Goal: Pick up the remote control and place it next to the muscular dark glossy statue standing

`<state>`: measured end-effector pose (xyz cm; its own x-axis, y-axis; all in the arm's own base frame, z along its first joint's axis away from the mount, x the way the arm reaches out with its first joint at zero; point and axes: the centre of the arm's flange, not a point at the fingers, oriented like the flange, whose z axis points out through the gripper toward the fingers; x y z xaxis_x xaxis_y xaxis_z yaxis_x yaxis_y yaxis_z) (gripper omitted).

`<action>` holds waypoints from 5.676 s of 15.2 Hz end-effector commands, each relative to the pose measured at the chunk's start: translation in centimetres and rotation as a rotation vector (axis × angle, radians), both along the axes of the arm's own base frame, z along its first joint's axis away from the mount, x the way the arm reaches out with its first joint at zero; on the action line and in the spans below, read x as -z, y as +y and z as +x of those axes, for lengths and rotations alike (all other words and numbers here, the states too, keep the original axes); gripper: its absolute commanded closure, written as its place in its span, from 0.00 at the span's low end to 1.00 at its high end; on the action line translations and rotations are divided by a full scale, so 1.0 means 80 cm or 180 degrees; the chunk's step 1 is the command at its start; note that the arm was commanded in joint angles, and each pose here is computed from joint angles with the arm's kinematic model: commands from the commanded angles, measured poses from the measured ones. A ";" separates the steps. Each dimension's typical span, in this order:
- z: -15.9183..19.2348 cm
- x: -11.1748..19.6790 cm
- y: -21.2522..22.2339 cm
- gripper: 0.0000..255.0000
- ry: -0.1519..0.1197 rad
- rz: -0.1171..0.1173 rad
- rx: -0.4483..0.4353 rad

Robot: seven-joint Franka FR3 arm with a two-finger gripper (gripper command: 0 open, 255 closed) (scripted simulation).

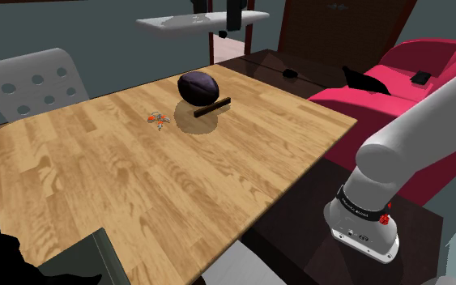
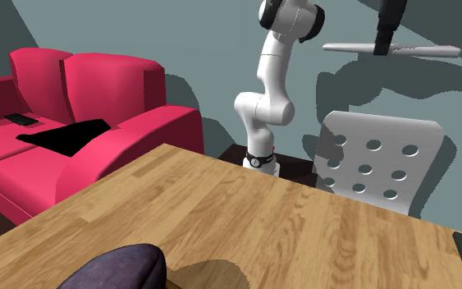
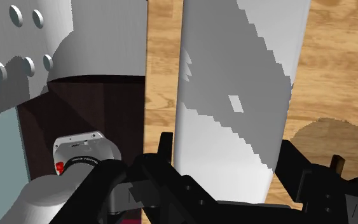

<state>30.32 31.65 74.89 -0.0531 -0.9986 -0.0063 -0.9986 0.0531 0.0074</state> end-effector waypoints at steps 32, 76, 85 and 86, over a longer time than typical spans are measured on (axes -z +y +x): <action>-0.075 0.137 0.190 1.00 0.0001 0.0005 0.0009; -0.075 0.427 0.190 1.00 0.0001 0.0005 0.0009; -0.075 0.487 0.190 1.00 0.0001 0.0005 0.0009; -0.075 0.493 0.190 1.00 0.0001 0.0005 0.0009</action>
<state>24.38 46.74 36.07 -0.0571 -0.9983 -0.0073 -0.9983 0.0570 0.0091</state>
